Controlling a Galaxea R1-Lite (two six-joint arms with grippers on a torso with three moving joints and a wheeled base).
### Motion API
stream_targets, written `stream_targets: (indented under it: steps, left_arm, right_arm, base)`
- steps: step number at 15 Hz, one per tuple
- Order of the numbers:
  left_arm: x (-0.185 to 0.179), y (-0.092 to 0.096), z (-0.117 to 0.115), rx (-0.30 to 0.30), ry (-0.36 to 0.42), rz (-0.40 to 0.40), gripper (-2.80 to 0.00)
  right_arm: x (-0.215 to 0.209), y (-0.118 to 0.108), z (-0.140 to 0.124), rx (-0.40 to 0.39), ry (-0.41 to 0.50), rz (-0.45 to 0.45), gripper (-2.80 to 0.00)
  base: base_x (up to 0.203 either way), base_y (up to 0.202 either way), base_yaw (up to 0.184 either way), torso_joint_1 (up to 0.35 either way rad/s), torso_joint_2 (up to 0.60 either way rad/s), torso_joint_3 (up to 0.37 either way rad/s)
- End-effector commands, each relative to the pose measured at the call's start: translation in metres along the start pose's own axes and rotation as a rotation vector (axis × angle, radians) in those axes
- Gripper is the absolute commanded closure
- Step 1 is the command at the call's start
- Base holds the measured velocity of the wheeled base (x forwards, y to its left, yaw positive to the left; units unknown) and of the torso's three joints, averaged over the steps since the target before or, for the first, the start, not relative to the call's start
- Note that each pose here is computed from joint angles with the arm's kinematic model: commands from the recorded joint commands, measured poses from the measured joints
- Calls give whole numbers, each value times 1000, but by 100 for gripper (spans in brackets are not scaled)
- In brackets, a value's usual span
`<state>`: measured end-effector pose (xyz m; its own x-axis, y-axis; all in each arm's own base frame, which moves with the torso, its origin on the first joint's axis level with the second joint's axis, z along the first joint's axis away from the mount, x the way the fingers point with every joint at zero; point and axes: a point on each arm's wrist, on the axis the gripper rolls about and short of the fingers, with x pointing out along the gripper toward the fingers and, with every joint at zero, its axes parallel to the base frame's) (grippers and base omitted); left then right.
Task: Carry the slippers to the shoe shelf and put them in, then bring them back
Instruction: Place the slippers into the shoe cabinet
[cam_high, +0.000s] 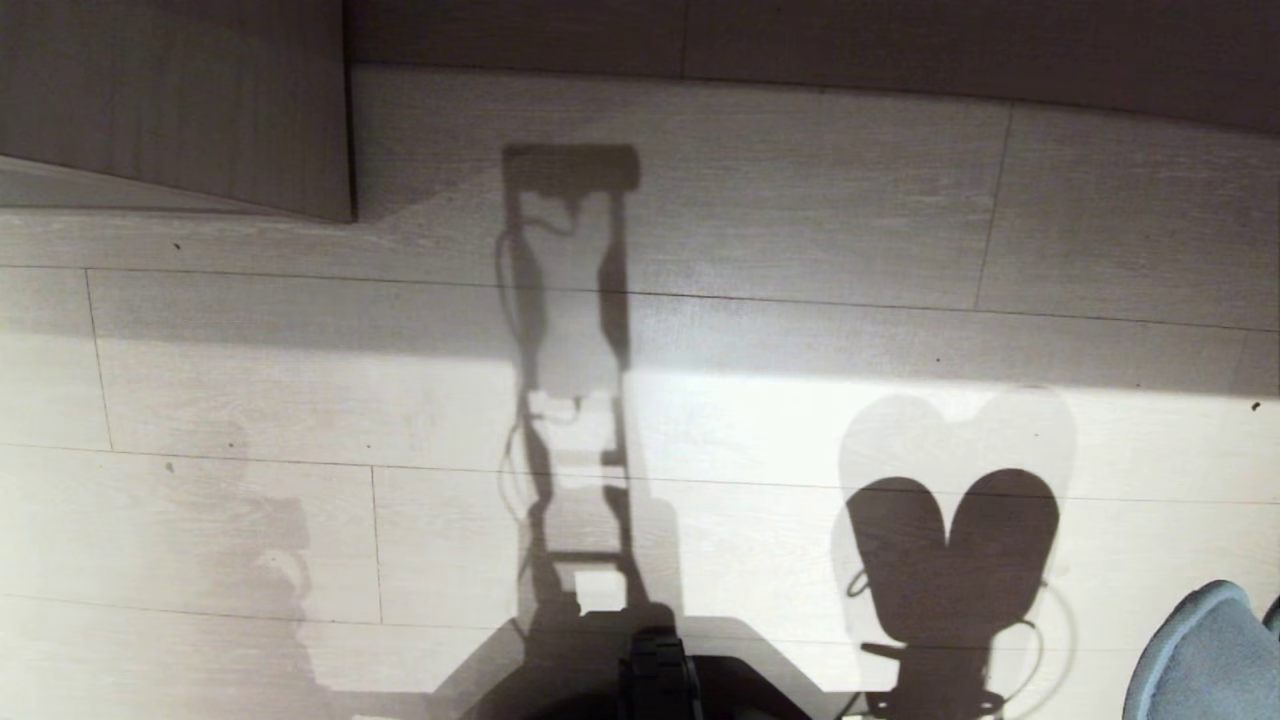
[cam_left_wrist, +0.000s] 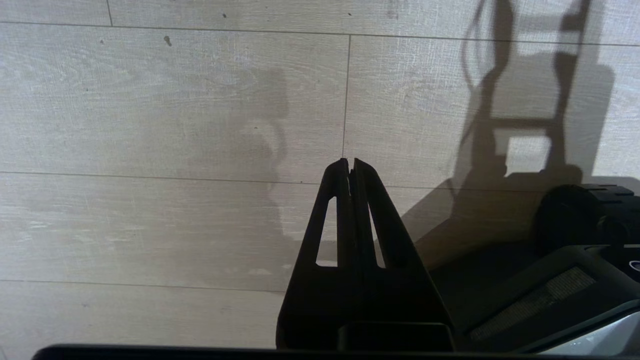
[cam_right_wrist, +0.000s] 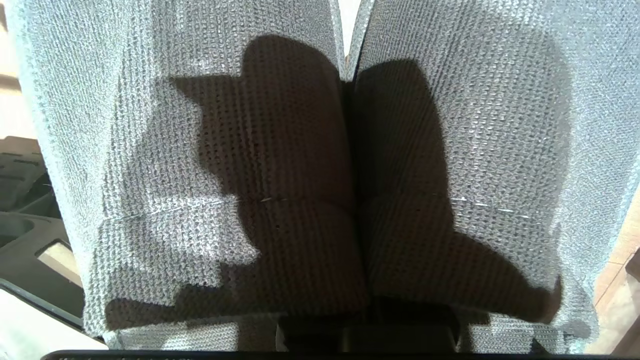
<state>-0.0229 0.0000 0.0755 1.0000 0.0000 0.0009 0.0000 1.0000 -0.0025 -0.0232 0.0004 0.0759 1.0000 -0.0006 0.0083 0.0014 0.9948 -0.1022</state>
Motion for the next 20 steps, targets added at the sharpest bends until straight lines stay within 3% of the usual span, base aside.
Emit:
stream_targets:
  steps: [1, 4, 9, 20]
  left_arm:
    - [0, 0, 0, -1, -1, 0, 0]
    - [0, 0, 0, -1, 1, 0, 0]
    - [0, 0, 0, -1, 1, 0, 0]
    - [0, 0, 0, -2, 0, 0, 0]
  right_arm:
    - [0, 0, 0, 0, 4, 1, 0]
    - [0, 0, 0, 12, 5, 1, 0]
    - [0, 0, 0, 111, 7, -11, 0]
    - [0, 0, 0, 114, 7, -11, 0]
  base:
    - [0, 0, 0, 0, 0, 0]
    - [0, 0, 0, 1, 2, 51]
    - [0, 0, 0, 1, 2, 196]
    - [0, 0, 0, 3, 3, 205]
